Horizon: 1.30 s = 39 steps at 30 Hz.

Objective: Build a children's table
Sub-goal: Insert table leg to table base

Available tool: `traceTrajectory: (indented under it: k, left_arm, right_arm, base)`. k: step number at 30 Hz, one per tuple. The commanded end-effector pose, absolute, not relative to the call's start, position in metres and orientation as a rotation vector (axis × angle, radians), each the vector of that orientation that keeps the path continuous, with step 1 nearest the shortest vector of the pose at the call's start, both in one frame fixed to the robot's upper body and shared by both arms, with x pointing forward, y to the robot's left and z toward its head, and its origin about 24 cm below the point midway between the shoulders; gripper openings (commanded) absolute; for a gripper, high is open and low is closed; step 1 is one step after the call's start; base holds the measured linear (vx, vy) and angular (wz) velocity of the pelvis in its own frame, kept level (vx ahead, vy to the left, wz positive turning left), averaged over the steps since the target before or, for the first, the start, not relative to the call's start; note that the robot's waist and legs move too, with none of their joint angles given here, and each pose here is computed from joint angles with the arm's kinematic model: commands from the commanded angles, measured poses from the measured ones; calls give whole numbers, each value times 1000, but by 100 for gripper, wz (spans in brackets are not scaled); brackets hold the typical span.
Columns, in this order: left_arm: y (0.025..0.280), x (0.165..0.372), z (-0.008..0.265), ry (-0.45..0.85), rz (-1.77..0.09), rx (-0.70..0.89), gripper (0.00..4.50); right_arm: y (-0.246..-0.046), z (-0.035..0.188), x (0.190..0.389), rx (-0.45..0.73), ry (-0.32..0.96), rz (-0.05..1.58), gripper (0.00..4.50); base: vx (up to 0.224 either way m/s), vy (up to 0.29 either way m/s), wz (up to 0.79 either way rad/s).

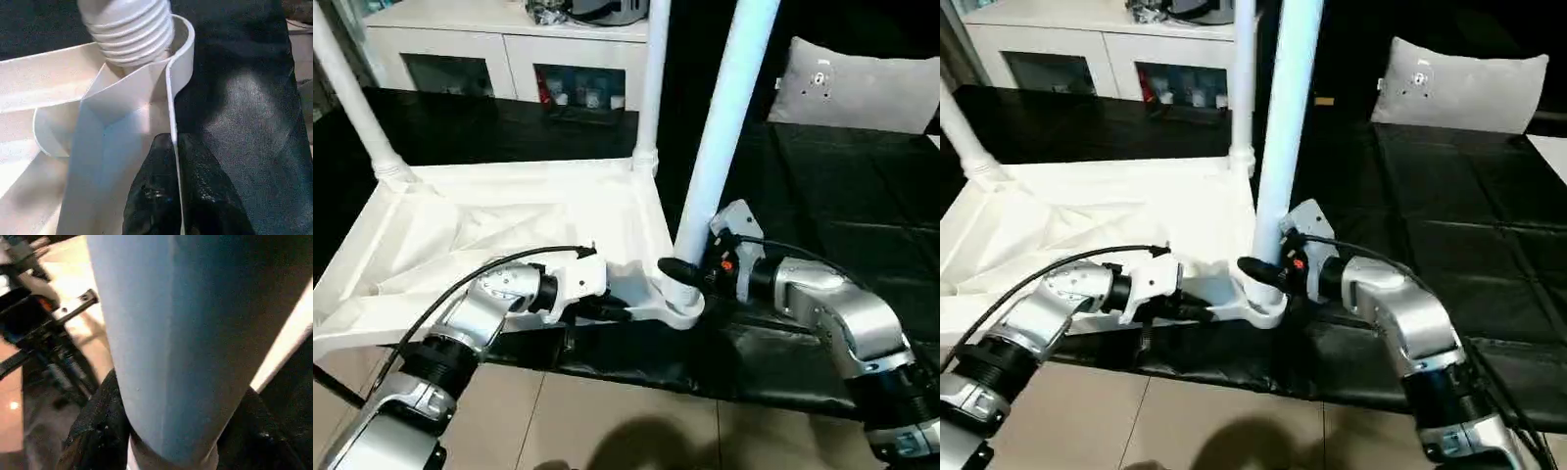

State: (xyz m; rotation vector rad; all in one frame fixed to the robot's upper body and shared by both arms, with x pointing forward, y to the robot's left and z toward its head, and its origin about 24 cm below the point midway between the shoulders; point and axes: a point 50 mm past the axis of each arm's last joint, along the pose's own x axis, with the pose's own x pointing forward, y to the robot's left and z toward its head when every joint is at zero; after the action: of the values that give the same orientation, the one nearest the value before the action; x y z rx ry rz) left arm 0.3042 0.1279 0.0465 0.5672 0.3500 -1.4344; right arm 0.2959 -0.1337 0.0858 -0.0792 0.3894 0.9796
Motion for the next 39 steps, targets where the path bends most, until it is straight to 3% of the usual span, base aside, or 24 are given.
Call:
traceTrajectory:
  k: [1, 8, 20, 24, 28, 33, 39]
  left_arm:
    - [128, 303, 41, 399, -1468, 628, 0]
    - [129, 304, 42, 411, -1465, 642, 0]
    - [129, 303, 43, 420, -1496, 629, 0]
    - [129, 303, 43, 420, -1497, 624, 0]
    - [129, 303, 44, 416, -1494, 604, 0]
    - [128, 304, 45, 411, -1489, 595, 0]
    - [127, 305, 46, 399, -1471, 579, 0]
  right_arm:
    - [-134, 72, 290, -76, 485, 1004, 190]
    - [-141, 78, 289, -71, 483, 1012, 190]
    - [-142, 67, 291, -62, 502, 979, 189]
    - [-141, 67, 293, 12, 477, 969, 189]
    - [-144, 63, 292, 195, 465, 949, 189]
    - [-152, 45, 282, 242, 500, 908, 189]
    - [-157, 32, 273, 311, 453, 819, 189]
  base:
    - [0, 0, 0]
    - [0, 0, 0]
    - [0, 0, 0]
    - [0, 0, 0]
    - [0, 0, 0]
    - [0, 0, 0]
    - [0, 0, 0]
